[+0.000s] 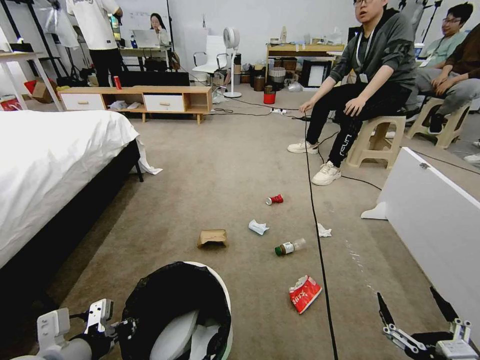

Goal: Pick up the trash bin and place the garbage on the floor into it.

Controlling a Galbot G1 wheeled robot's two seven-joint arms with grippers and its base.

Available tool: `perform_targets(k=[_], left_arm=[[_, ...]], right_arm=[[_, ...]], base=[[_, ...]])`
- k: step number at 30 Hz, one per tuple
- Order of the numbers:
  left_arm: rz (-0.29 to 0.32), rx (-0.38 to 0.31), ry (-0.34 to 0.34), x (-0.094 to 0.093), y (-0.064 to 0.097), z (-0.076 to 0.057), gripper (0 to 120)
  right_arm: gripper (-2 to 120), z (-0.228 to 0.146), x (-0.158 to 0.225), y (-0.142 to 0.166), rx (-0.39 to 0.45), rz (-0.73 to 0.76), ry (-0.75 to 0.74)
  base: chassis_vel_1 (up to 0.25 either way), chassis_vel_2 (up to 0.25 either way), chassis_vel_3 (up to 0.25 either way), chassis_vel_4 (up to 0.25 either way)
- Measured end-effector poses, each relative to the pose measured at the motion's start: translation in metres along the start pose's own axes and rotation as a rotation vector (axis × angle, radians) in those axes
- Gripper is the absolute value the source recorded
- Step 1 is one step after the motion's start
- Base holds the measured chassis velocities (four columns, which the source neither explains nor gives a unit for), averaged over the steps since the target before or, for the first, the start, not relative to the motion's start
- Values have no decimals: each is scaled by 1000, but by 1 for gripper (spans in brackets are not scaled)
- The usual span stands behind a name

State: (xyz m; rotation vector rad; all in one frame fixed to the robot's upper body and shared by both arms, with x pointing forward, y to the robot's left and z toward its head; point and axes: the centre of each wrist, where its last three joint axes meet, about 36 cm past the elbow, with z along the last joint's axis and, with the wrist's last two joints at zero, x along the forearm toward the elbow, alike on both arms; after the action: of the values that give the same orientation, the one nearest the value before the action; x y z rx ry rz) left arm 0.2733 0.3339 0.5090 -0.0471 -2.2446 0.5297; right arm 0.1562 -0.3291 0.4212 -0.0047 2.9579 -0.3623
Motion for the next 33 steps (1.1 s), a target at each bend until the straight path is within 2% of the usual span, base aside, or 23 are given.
perform_targets(k=[16,33], left_arm=[[4,-1,-3,0,-1,0,1],[7,-1,-3,0,-1,-1,1]], right_arm=[[100,0,1,1,-7,-2,3],[100,0,1,2,-18,-5,0]], base=[[0,0,0,0],[-67,80,66,-83]])
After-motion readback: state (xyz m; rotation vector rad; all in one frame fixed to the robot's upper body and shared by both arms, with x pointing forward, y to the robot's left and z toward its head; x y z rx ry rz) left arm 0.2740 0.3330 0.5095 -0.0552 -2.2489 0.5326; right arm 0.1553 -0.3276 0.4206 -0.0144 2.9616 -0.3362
